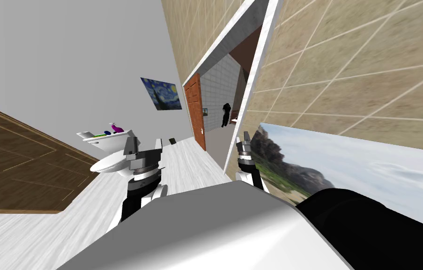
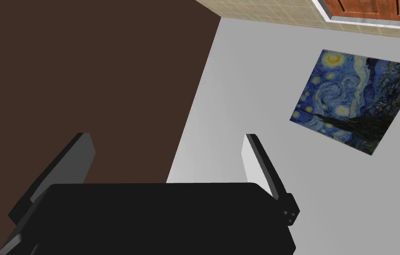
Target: Push the door open
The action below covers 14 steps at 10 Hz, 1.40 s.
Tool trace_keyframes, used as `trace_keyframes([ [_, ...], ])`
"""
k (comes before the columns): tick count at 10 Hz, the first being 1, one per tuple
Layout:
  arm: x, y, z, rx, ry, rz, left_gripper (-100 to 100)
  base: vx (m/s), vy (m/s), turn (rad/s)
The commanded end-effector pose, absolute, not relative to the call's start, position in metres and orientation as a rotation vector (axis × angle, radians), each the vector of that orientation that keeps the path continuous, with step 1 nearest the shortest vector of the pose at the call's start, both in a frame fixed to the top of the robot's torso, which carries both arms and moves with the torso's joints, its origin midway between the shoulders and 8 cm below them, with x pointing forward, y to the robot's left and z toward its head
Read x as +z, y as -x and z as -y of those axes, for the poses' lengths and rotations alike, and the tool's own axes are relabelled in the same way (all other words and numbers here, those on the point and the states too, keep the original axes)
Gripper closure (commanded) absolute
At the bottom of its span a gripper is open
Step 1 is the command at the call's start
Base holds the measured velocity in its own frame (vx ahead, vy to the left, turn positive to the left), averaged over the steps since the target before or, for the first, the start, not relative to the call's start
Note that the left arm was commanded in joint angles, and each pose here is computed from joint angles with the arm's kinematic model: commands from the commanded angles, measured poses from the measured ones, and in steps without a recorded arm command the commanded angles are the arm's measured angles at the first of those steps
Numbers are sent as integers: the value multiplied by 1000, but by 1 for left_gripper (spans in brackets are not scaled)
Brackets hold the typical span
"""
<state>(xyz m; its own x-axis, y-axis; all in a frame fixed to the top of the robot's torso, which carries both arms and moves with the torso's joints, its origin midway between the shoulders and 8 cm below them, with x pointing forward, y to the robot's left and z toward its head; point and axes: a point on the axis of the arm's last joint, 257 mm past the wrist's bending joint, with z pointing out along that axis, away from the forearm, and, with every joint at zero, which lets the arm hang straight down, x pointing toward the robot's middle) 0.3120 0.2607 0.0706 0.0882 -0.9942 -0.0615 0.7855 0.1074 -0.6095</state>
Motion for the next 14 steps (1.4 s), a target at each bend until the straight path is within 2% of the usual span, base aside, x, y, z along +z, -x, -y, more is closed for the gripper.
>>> trace_keyframes([
  [1, 61, -320, -261, -1401, 494, -552, -100, 53, 47, -167],
  [14, -17, -376, -270, -1363, 585, -691, -100, 124, 81, -142],
])
